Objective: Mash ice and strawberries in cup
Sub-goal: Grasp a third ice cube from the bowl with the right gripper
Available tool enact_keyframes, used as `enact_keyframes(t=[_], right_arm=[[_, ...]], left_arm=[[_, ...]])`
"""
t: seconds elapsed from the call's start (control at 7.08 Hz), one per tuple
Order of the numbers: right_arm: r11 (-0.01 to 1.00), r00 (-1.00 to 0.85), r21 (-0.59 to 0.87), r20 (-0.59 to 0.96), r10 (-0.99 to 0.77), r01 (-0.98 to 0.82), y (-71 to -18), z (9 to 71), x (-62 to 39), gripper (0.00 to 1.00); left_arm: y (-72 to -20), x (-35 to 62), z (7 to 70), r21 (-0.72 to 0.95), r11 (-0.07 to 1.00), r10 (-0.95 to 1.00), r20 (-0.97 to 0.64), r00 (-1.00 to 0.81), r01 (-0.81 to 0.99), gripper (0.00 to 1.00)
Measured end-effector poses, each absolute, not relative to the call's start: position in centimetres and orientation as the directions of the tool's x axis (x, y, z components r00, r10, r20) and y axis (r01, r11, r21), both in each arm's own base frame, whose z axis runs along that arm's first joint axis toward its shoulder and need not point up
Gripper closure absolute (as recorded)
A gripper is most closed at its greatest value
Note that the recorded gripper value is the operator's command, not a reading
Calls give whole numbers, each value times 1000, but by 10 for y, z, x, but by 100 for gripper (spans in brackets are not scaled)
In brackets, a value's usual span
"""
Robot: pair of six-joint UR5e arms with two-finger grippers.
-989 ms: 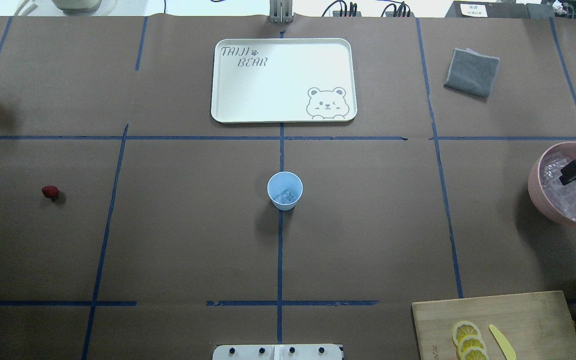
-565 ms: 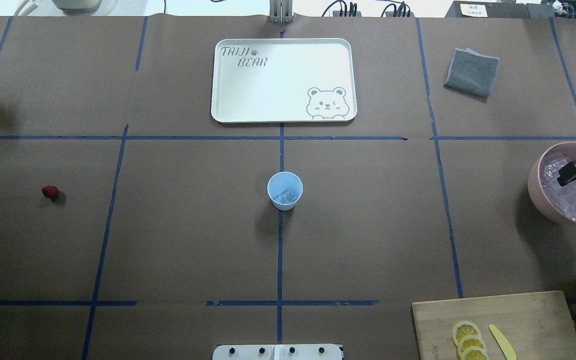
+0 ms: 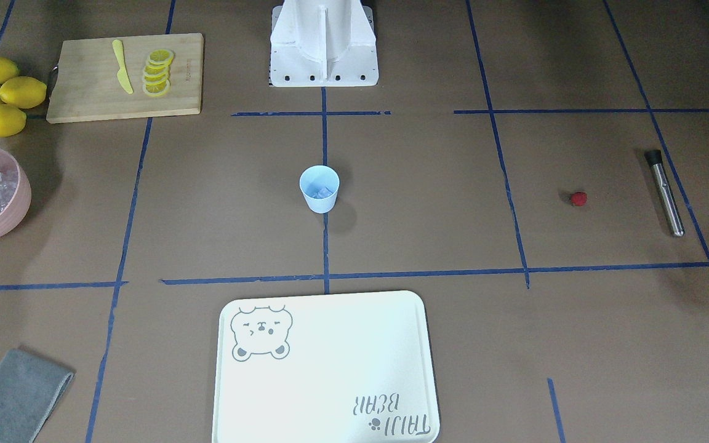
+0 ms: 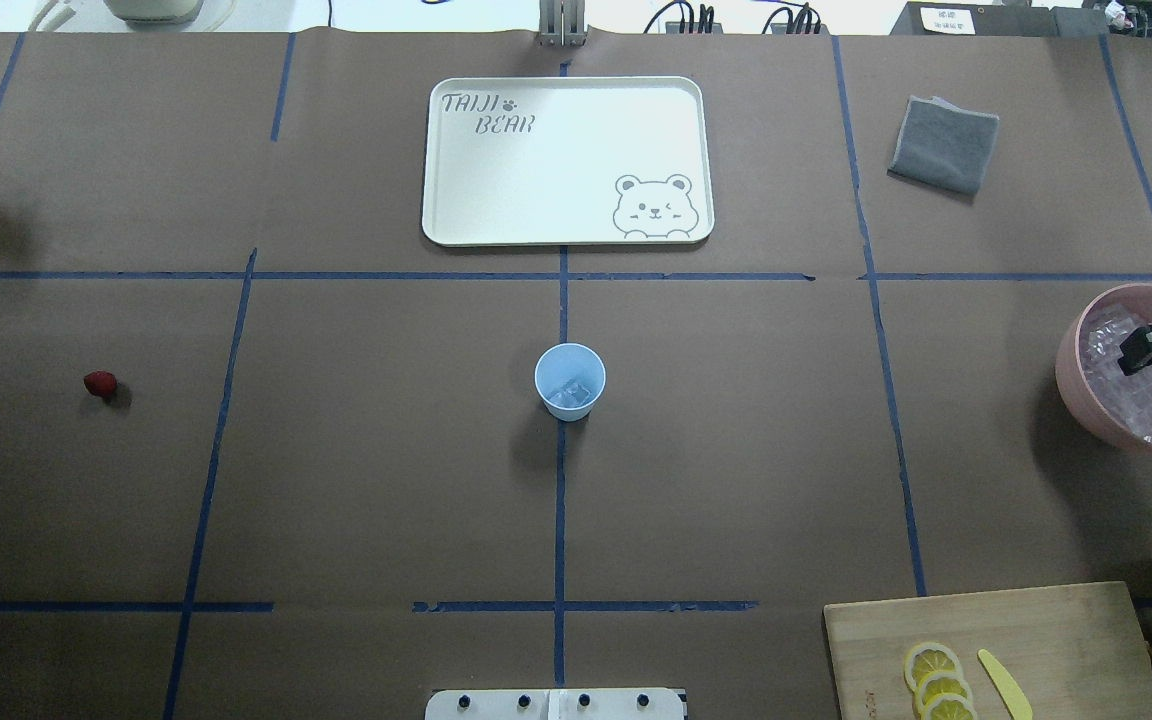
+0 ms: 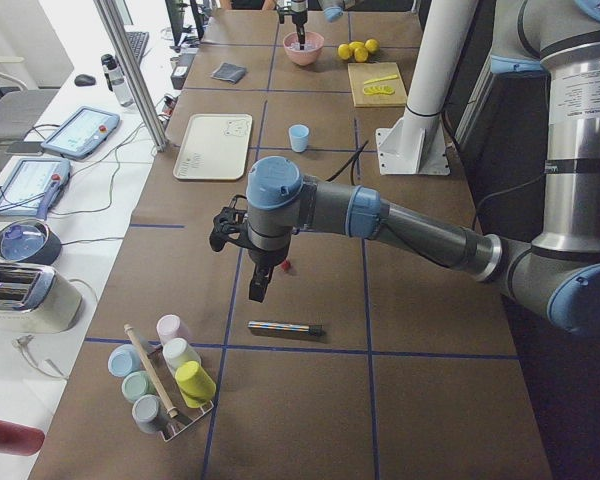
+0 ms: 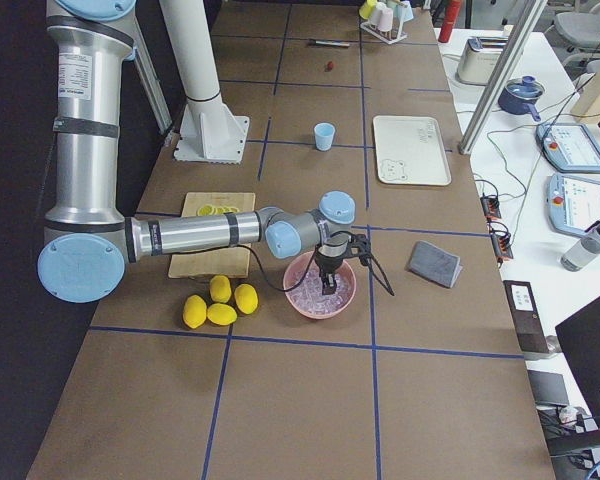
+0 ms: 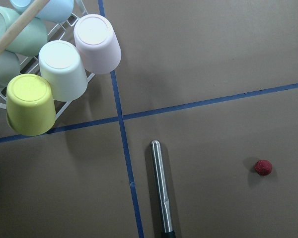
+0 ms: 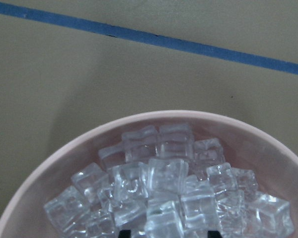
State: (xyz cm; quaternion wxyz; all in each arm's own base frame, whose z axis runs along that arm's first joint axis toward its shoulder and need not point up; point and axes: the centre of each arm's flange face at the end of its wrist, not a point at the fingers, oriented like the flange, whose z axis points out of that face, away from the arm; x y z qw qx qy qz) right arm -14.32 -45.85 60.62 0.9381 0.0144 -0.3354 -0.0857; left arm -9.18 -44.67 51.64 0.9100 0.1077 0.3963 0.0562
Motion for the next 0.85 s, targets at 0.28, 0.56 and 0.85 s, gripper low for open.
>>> enact_keyframes(t=[0.28, 0.56, 0.85], right_arm=[[985, 760, 84, 628, -170, 152, -456, 607, -142, 100], [984, 744, 95, 645, -175, 149, -455, 592, -140, 100], [985, 734, 121, 657, -172, 123, -454, 548, -126, 100]], left_arm=[[-447, -92, 516, 241, 970, 188, -709, 680, -17, 0], [-447, -92, 516, 240, 971, 187, -709, 679, -17, 0], [-446, -92, 516, 240, 971, 188, -709, 680, -17, 0]])
